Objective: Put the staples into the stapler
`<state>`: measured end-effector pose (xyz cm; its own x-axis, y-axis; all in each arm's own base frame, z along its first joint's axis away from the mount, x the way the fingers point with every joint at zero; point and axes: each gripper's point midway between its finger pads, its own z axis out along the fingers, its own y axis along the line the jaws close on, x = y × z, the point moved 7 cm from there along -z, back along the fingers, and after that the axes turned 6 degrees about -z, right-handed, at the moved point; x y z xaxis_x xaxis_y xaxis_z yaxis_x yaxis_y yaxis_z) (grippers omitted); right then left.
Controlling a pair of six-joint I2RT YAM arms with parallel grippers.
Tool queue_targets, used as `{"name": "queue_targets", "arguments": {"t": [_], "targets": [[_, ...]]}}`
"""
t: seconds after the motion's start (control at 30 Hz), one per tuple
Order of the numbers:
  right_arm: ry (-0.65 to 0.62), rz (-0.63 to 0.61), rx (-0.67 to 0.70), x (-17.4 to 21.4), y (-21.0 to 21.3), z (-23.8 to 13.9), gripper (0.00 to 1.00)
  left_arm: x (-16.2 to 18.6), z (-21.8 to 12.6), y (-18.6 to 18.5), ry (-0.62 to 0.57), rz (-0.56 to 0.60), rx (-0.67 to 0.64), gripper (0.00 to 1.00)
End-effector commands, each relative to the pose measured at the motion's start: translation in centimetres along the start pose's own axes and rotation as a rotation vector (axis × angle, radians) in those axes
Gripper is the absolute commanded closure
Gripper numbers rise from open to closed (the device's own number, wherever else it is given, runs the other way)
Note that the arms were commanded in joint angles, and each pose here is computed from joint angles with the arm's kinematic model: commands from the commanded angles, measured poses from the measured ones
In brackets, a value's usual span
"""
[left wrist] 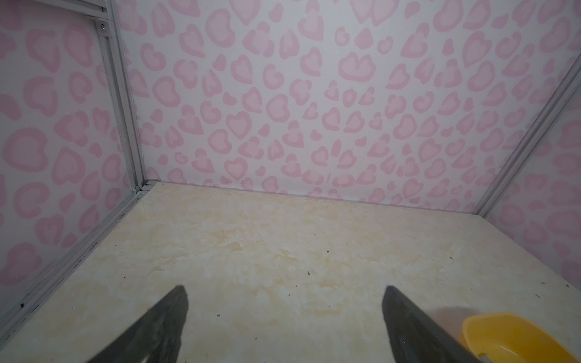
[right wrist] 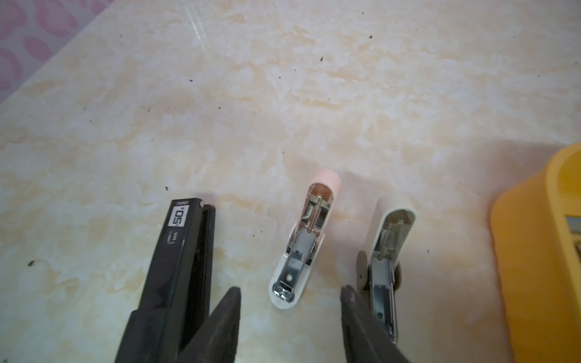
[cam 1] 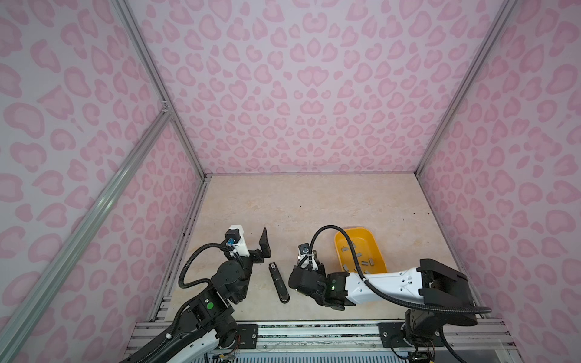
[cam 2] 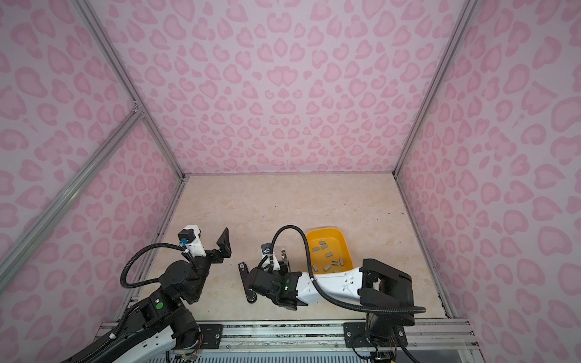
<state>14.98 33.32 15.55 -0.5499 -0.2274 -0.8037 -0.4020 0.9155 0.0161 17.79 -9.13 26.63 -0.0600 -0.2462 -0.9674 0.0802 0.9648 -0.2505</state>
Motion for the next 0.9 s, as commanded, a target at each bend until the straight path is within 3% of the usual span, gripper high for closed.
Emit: {"name": "queue_targets", "arguments": {"t": [0.0, 0.23, 0.5, 0.7, 0.8, 0.87], "targets": [[-0.085, -0.003, 0.005, -1.3, -0.7, -1.3, 0.49, -0.4, 0.3, -0.7, -0.01, 0.02, 0.025, 0.03], [-0.163, -0.006, -0.093, -2.1, -1.1, -2.9, 0.47, -0.6, 0.6, -1.1, 0.0, 0.059, 0.033, 0.01], [-0.23, -0.044, -0.091, -4.5, -2.5, -4.7, 0.45, -2.3, 0.5, -1.9, 0.011, 0.108, 0.07, 0.02], [-0.32, 0.094, -0.148, -6.4, -7.1, -4.6, 0.45, -5.2, 1.3, -4.0, -0.031, 0.186, 0.121, 0.02], [-0.357, 0.161, -0.232, -9.4, -8.7, -4.5, 0.45, -7.5, 2.4, -6.6, -0.001, 0.349, 0.19, 0.03], [-0.362, 0.115, -0.204, -11.1, -9.7, -4.9, 0.45, -8.7, 3.2, -7.9, 0.034, 0.53, 0.204, 0.04]]}}
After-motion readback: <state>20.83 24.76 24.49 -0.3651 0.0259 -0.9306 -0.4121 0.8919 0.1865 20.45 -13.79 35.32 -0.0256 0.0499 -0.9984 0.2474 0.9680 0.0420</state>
